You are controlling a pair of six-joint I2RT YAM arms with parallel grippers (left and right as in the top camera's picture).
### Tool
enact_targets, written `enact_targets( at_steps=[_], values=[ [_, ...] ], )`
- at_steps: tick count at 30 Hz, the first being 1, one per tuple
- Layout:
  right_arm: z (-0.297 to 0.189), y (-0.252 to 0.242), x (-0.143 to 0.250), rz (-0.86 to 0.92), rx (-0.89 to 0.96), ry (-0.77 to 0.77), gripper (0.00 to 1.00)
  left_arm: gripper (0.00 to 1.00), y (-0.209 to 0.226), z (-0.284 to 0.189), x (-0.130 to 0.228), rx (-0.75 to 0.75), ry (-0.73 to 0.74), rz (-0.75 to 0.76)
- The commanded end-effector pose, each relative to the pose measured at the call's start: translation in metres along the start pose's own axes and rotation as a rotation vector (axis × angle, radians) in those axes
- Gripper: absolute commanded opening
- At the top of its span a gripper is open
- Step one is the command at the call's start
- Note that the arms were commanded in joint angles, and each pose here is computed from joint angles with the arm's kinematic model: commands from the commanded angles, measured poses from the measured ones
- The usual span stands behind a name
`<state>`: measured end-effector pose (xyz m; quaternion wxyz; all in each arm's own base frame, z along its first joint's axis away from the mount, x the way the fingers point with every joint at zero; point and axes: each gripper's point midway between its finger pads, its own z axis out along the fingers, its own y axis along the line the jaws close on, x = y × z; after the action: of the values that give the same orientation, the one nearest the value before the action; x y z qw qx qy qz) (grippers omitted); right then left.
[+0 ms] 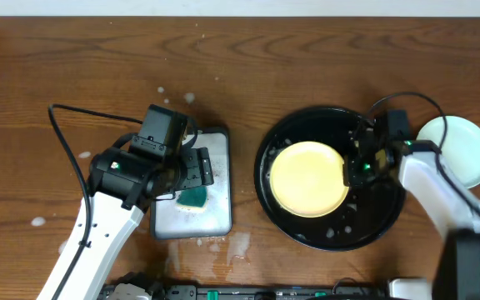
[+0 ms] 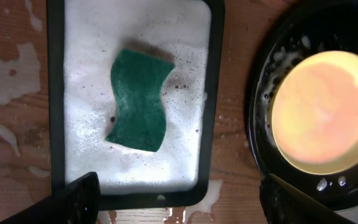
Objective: Clean dirty plates on tray and stack at the side
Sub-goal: 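Lift the yellow plate with the right gripper and carry it rightward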
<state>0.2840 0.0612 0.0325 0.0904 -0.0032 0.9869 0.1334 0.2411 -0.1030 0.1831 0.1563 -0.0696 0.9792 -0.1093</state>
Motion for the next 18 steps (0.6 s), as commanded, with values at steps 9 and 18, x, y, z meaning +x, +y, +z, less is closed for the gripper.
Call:
enact_targets(
  at_steps=[9,18],
  values=[
    [-0.131,0.007,-0.023,-0.184,0.565,-0.499,0.01,0.82,0.001,-0.002,0.0,0.002,-0.004,-0.004],
    [-0.182,0.041,-0.023,-0.362,0.85,-0.741,0.01,0.83,0.001,-0.002,0.0,0.002,-0.004,-0.004]
  ],
)
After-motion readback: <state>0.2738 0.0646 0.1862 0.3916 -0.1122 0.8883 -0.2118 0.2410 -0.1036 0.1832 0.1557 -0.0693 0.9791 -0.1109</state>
